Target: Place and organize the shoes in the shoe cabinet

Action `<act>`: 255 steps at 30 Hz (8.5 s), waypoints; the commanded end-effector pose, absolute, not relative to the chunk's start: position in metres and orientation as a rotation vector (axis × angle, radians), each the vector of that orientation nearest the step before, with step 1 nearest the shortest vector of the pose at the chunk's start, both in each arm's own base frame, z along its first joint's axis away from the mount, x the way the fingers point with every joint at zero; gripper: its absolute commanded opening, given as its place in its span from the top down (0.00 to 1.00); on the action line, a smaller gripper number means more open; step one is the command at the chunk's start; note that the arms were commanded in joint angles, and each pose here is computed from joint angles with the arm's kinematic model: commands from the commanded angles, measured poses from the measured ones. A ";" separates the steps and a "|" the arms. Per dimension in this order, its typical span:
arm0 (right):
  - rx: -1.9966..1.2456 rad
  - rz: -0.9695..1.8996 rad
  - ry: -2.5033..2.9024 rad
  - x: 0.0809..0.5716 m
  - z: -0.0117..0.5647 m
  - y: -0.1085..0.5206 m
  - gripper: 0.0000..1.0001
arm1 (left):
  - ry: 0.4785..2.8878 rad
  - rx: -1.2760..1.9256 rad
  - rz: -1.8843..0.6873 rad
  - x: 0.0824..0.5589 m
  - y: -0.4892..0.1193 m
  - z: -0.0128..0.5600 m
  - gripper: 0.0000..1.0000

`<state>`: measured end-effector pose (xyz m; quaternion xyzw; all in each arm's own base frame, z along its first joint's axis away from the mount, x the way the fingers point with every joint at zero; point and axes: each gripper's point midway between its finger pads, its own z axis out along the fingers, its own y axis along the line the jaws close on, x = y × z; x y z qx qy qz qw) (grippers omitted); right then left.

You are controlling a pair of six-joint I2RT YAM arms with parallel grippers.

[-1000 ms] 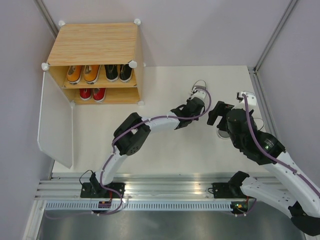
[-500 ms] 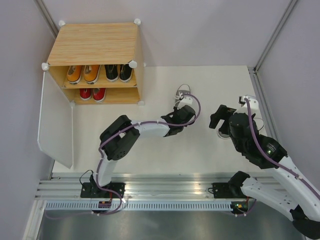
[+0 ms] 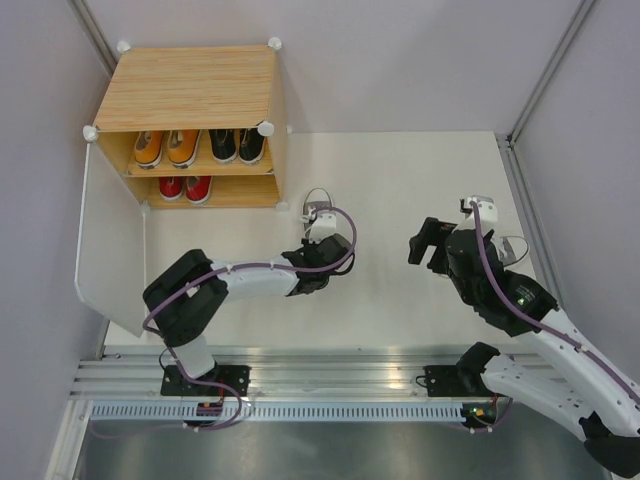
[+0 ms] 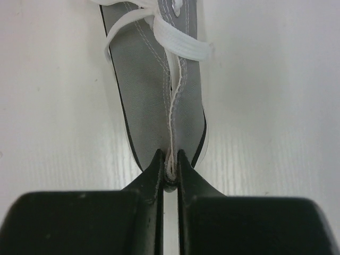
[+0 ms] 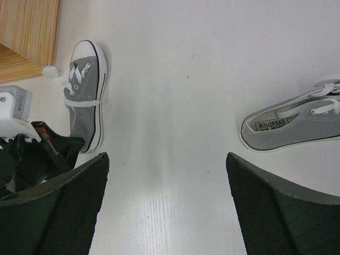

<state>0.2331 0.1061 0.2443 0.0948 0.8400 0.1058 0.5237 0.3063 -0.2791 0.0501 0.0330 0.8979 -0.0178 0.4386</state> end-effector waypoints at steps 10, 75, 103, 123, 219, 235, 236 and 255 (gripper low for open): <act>0.191 0.318 2.021 0.244 0.237 0.129 0.06 | 2.245 -0.064 0.023 0.289 -0.240 0.053 0.46; 0.145 0.308 1.988 0.236 0.247 0.119 0.07 | 2.043 -0.236 0.245 0.295 -0.102 0.116 0.98; 0.199 0.281 1.964 0.231 0.253 0.105 0.07 | 1.969 0.057 0.175 0.374 -0.079 0.132 0.98; 0.124 0.279 2.003 0.241 0.261 0.121 0.07 | 1.938 0.177 0.119 0.451 -0.047 0.131 0.98; 0.361 0.190 1.985 0.258 0.221 0.110 0.10 | 2.015 0.002 0.031 0.510 -0.013 0.123 0.98; 0.340 0.170 1.990 0.261 0.216 0.111 0.10 | 1.999 -0.068 0.135 0.514 0.007 0.127 0.97; 0.338 0.169 1.991 0.260 0.216 0.111 0.10 | 1.991 -0.074 0.141 0.516 0.009 0.129 0.97; 0.354 0.125 1.996 0.258 0.211 0.103 0.09 | 1.982 -0.089 0.162 0.542 0.012 0.124 0.92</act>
